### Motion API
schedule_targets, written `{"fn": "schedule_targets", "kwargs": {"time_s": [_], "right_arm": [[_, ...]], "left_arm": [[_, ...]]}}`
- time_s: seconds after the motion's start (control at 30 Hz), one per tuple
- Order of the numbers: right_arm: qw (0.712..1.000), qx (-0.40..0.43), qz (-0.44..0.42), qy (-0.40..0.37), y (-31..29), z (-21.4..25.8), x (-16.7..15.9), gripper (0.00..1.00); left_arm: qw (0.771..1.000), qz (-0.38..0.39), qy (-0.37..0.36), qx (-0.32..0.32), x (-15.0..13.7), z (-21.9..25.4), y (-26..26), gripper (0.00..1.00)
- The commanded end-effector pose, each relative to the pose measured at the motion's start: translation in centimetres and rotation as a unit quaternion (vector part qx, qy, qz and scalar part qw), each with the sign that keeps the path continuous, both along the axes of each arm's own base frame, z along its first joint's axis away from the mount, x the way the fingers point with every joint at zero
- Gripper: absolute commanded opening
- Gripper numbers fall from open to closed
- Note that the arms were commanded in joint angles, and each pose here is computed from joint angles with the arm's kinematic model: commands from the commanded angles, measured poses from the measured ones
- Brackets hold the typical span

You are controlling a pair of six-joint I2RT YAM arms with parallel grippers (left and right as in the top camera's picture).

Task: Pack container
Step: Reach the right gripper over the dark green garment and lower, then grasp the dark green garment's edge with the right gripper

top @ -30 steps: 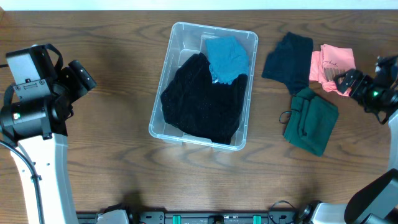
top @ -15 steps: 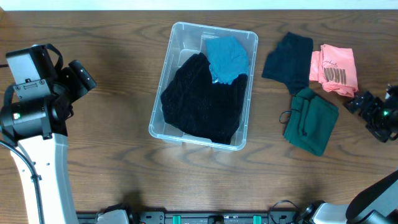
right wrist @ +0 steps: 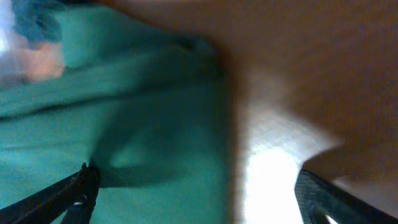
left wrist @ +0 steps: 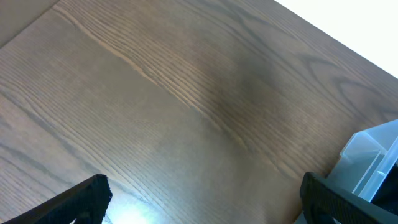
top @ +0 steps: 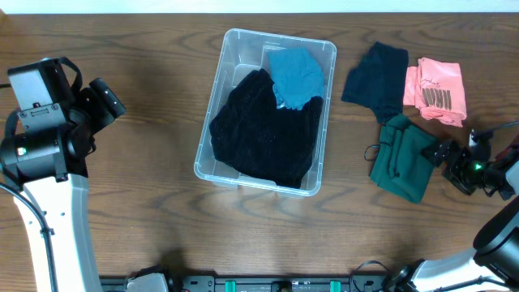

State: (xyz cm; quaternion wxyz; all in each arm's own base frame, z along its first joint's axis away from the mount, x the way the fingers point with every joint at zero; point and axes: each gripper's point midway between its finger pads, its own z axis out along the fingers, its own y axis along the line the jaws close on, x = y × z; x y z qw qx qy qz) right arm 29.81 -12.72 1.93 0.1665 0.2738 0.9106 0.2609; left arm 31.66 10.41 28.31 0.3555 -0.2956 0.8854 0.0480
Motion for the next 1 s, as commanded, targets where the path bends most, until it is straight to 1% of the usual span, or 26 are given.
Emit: {"fn": "schedule_targets", "kwargs": {"time_s": [0.0, 0.13, 0.27, 0.63, 0.8, 0.9, 0.93, 0.97], "right_arm": [[0.998, 0.050, 0.027, 0.003, 1.8, -2.1, -0.6, 0.99], [0.996, 0.075, 0.024, 0.030, 2.4, -4.2, -1.5, 0.99], [0.995, 0.093, 0.030, 0.033, 3.3, -5.6, -2.0, 0.99], [0.994, 0.094, 0.034, 0.040, 4.0, -6.6, -3.0, 0.99], [0.994, 0.079, 0.018, 0.076, 3.4, -7.3, -3.8, 0.99], [0.994, 0.071, 0.016, 0.084, 3.2, -7.5, -4.1, 0.91], [0.994, 0.071, 0.016, 0.084, 3.1, -7.5, -4.1, 0.86], [0.994, 0.070, 0.015, 0.083, 3.1, -7.5, -4.0, 0.79]], "left_arm": [[1.000, -0.002, 0.010, 0.009, -0.1, -0.3, 0.3, 0.98], [1.000, -0.002, 0.010, 0.009, -0.1, -0.3, 0.3, 0.98], [1.000, -0.002, 0.010, 0.009, -0.1, -0.3, 0.3, 0.98], [1.000, -0.002, 0.010, 0.009, -0.1, -0.3, 0.3, 0.98], [1.000, -0.002, 0.010, 0.009, -0.1, -0.3, 0.3, 0.98], [1.000, -0.002, 0.010, 0.009, -0.1, -0.3, 0.3, 0.98], [1.000, -0.002, 0.010, 0.009, -0.1, -0.3, 0.3, 0.98], [1.000, -0.002, 0.010, 0.009, -0.1, -0.3, 0.3, 0.98]]}}
